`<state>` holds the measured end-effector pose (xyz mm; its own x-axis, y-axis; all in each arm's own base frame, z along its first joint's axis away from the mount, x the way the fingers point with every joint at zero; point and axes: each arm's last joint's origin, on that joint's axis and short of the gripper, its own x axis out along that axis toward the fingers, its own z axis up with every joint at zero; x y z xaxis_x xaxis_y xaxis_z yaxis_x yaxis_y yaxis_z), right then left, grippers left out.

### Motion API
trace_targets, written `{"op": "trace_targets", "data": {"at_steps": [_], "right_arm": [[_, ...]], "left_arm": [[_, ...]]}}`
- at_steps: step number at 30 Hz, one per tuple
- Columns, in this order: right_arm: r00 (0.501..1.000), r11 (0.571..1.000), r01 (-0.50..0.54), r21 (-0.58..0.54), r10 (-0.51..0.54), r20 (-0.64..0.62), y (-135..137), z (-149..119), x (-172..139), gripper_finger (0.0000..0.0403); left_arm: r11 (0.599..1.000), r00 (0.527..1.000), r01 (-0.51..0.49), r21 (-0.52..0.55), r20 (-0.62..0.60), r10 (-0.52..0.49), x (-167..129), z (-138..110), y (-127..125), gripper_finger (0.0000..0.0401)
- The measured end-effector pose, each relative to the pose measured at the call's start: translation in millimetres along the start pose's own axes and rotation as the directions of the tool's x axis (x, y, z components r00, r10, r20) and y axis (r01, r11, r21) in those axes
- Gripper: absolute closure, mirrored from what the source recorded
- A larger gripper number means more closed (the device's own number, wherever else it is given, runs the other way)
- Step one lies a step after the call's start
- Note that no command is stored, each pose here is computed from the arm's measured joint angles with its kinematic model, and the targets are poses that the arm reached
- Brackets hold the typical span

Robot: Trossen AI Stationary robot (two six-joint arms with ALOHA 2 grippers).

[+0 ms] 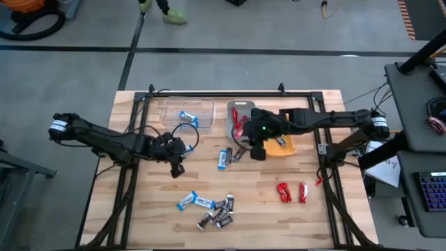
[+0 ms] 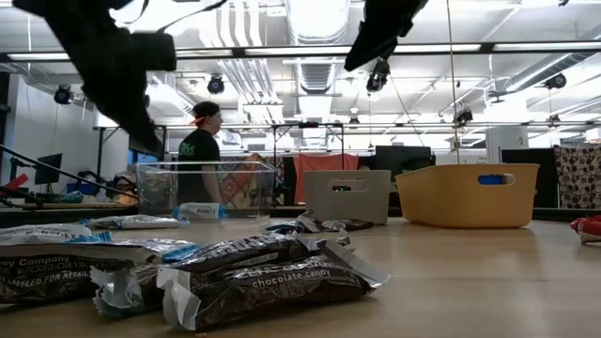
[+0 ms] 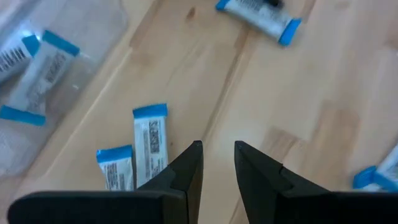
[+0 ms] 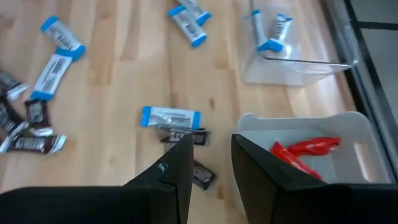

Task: Organize candy in baskets
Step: Put the white chocolate into the transparent bin

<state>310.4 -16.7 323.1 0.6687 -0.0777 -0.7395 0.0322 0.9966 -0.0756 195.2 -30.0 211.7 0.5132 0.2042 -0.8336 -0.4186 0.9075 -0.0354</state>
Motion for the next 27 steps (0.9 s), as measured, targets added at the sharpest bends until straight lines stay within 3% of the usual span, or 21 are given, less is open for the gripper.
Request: {"op": "trace_targets", "data": {"at_steps": [6, 18, 27], "right_arm": [[0.999, 1.0, -0.022, -0.022, 0.022, -0.033, 10.2, -12.2, 5.5, 0.0301], [1.0, 1.0, -0.021, -0.006, 0.021, -0.013, 11.5, -22.4, 16.8, 0.03], [1.0, 1.0, -0.02, 0.004, 0.021, -0.002, 11.7, -23.4, 19.3, 0.03]], "left_arm": [[1.0, 1.0, -0.022, 0.009, 0.011, 0.022, 22.1, -21.8, 6.3, 0.0313], [0.991, 0.984, -0.125, 0.042, 0.136, 0.118, 40.7, -38.2, 14.6, 0.0224], [0.993, 0.974, -0.119, 0.001, 0.192, 0.116, 52.3, -51.4, 19.5, 0.0216]]}}
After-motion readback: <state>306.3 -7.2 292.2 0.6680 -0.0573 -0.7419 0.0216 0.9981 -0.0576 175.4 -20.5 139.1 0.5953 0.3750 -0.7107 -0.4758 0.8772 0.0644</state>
